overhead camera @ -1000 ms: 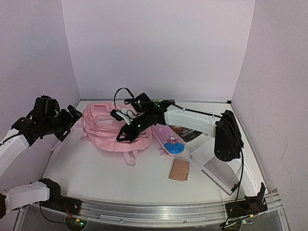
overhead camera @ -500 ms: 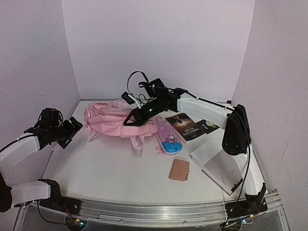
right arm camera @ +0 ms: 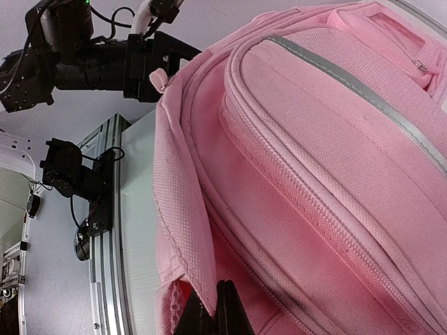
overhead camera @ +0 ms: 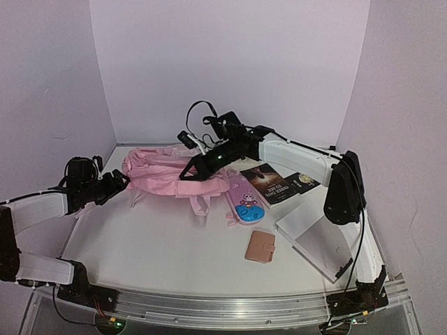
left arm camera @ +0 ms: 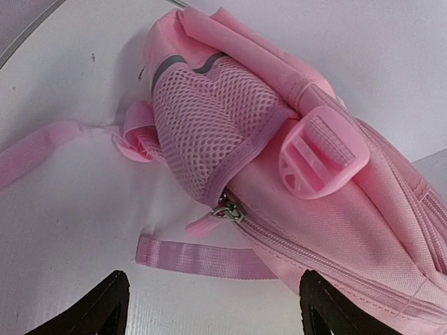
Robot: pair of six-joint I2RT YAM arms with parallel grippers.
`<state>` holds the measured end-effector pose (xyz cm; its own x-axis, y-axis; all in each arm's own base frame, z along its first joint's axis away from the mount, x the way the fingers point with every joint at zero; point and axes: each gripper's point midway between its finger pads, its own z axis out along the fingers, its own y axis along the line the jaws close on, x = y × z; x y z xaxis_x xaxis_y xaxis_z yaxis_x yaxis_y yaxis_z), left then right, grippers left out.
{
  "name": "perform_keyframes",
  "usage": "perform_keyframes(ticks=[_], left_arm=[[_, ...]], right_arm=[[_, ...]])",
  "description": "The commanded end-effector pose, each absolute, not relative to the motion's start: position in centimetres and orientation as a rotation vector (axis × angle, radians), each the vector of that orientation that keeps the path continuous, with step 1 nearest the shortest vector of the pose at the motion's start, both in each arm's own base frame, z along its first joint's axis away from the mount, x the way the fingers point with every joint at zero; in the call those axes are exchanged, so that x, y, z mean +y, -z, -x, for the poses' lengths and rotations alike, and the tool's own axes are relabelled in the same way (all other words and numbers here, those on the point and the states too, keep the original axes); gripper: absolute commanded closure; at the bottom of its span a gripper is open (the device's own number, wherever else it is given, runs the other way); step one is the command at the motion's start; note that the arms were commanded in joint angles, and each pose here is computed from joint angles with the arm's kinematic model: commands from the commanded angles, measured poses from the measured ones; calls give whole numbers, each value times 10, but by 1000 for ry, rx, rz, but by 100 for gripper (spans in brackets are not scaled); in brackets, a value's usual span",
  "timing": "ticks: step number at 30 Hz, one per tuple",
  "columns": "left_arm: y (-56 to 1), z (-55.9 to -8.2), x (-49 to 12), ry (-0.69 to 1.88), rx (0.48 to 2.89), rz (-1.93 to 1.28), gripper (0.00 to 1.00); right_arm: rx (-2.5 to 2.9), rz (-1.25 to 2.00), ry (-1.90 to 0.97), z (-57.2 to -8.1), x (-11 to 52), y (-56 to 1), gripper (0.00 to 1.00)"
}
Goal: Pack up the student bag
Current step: Unzip the student bag at the center of the board.
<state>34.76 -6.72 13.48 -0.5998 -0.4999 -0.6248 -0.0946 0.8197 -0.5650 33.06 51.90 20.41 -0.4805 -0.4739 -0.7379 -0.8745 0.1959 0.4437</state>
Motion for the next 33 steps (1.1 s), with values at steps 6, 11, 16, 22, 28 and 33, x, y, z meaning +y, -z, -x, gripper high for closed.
perform_keyframes(ticks=[6,11,16,22,28,33], left_arm=[[-140,-366,-76,615,2123,178,23],[-125,-374,-85,720,2130,153,36],[-119,-377,-88,752,2113,127,48],[-121,-383,-90,731,2115,74,51],[-119,-393,-91,737,2132,58,53],[-119,-399,-96,767,2133,22,61]], right_arm=[[1808,1212,-1336,-320,511,-311,100],[1817,1207,-1343,-320,511,-311,100],[1824,1204,-1345,-320,509,-310,100],[1827,1206,-1356,-320,509,-309,100],[1833,1204,-1363,-320,510,-308,100],[1844,1202,-1365,-320,510,-304,100]])
